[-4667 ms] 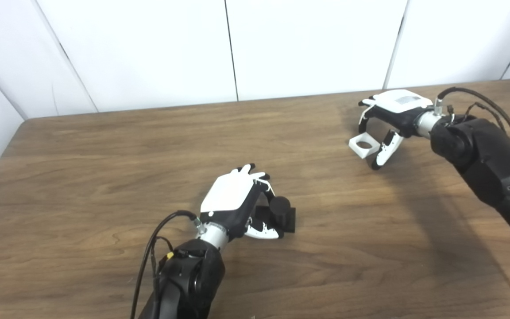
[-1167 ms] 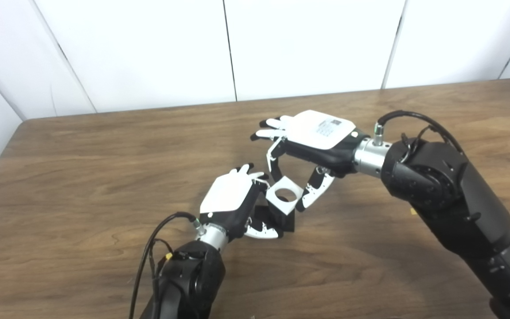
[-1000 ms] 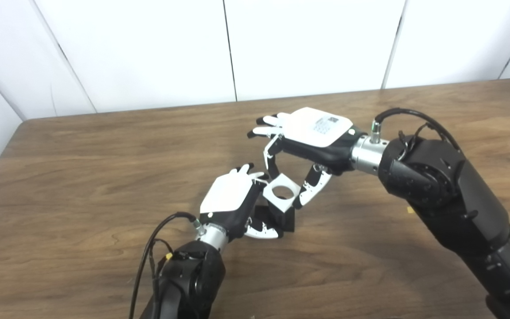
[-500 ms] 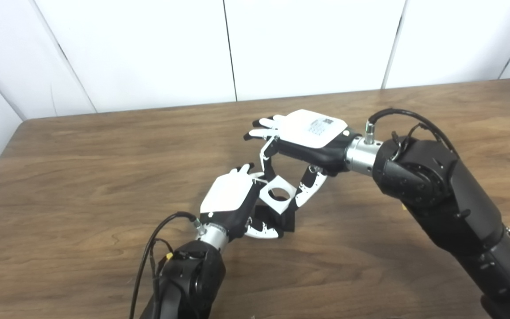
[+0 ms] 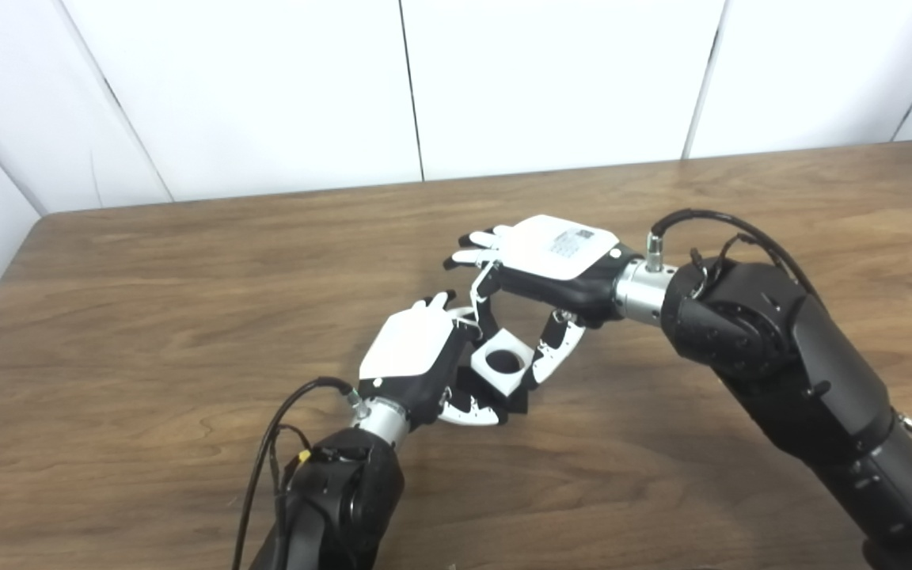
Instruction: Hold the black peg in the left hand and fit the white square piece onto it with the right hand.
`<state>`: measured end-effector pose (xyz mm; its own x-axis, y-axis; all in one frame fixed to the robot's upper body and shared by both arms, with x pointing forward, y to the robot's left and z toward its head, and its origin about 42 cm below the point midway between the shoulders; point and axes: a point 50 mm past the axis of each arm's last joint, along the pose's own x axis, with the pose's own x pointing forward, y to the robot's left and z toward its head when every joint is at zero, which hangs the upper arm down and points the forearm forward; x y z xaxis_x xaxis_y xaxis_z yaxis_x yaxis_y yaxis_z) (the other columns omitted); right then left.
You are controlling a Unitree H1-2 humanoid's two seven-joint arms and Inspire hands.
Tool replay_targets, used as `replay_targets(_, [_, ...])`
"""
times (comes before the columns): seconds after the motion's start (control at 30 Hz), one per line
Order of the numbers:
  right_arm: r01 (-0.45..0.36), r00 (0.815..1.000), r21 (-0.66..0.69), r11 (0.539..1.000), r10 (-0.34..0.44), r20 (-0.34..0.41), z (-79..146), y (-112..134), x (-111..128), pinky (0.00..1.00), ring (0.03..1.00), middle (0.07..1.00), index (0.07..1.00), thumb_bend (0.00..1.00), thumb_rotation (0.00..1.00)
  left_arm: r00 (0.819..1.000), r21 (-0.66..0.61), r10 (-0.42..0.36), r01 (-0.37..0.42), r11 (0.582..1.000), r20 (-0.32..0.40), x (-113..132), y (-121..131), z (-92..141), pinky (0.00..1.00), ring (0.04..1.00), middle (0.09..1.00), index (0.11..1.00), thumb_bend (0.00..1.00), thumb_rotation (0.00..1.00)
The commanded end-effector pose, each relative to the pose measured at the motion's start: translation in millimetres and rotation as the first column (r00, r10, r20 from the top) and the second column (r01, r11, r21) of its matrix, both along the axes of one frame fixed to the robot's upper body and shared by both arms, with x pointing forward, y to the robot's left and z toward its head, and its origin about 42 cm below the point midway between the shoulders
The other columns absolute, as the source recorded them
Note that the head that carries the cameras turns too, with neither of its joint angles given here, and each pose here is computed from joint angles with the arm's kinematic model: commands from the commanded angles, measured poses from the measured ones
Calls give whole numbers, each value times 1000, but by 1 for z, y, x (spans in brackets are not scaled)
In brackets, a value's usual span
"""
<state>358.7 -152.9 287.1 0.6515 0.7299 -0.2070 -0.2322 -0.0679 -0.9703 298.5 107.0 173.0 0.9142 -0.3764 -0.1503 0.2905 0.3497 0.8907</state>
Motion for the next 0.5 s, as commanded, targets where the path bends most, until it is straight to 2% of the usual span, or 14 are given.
replay_targets(0.0, [-18, 998, 7, 1000, 17, 62, 12, 1, 3, 1000, 1000, 941, 492, 525, 151, 996, 64, 0, 6, 998, -91, -1, 3, -22, 1000, 1000, 884, 486, 525, 67])
replay_targets(0.47, [-18, 998, 6, 1000, 18, 54, 2, -2, 5, 999, 1000, 944, 492, 525, 151, 996, 68, -4, 10, 998, -86, -1, 3, -23, 1000, 1000, 882, 486, 525, 68])
